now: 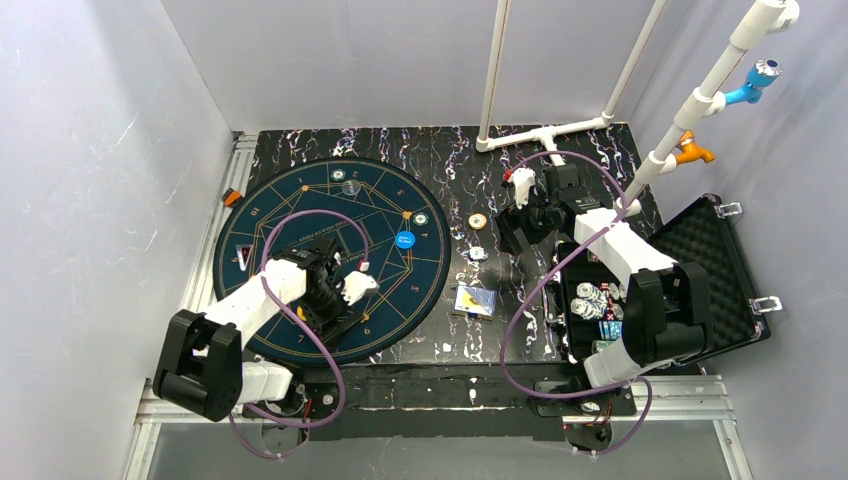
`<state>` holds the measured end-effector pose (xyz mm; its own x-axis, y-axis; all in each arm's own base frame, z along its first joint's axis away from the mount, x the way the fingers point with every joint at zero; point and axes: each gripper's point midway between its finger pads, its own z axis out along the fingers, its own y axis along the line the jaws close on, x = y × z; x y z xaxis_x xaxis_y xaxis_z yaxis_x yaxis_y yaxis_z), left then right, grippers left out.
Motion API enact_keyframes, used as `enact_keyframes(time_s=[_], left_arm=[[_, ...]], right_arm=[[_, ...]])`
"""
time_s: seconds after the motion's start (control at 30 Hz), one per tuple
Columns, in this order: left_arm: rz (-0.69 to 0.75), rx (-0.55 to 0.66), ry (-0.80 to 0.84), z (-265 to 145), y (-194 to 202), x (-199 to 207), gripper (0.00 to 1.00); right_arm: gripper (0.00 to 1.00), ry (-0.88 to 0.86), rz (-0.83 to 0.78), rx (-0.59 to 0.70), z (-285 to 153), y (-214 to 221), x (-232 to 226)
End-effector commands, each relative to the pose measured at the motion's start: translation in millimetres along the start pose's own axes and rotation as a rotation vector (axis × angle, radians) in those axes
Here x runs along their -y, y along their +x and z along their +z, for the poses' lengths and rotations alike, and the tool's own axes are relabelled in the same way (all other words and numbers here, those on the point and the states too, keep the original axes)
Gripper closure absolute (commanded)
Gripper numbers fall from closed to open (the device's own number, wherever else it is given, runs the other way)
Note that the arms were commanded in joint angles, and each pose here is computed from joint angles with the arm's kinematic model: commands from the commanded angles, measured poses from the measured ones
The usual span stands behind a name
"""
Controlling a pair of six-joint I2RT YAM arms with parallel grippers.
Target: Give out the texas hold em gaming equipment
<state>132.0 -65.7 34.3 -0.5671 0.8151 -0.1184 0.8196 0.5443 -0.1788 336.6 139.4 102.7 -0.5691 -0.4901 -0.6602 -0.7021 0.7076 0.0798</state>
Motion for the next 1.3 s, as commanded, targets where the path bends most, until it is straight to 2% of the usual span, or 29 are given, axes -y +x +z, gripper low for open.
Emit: enact_keyframes(time_s=[0.0,0.1,0.13,0.3,0.57,1.0,1.27], left_arm=[[-0.004,0.022,-0.001,-18.8,-10.7,1.5,0.25],[-0.031,0.083,-0.002,-33.1,-28.8,1.5,0.21],[-0.043,0.109,-0.005,-38.6,-35.9,1.3,0.21],[-0.122,0.212,-0.027,-62.0,-66.8,-4.1,0.18],[-0.19,0.299,-0.083,-79.5,-90.5,-17.5,0.15],[-0.191,0.318,-0.11,-82.3,-89.2,-19.8,0.15],[-0.188,0.318,-0.118,-81.3,-89.5,-21.8,0.15]], right_arm=[[0.0,-0.018,0.0,-0.01,2.9,2.4,-0.8],[0.0,0.002,0.004,-0.01,8.8,-8.5,1.6],[0.04,0.019,0.001,-0.012,13.0,-14.1,1.2],[0.06,0.072,-0.025,-0.06,38.0,-42.4,3.7],[0.04,0.1,0.031,-0.144,81.1,-58.2,14.8],[0.07,0.068,0.044,-0.201,123.3,-52.9,18.0],[0.2,0.078,0.029,-0.254,136.9,-39.6,23.1]])
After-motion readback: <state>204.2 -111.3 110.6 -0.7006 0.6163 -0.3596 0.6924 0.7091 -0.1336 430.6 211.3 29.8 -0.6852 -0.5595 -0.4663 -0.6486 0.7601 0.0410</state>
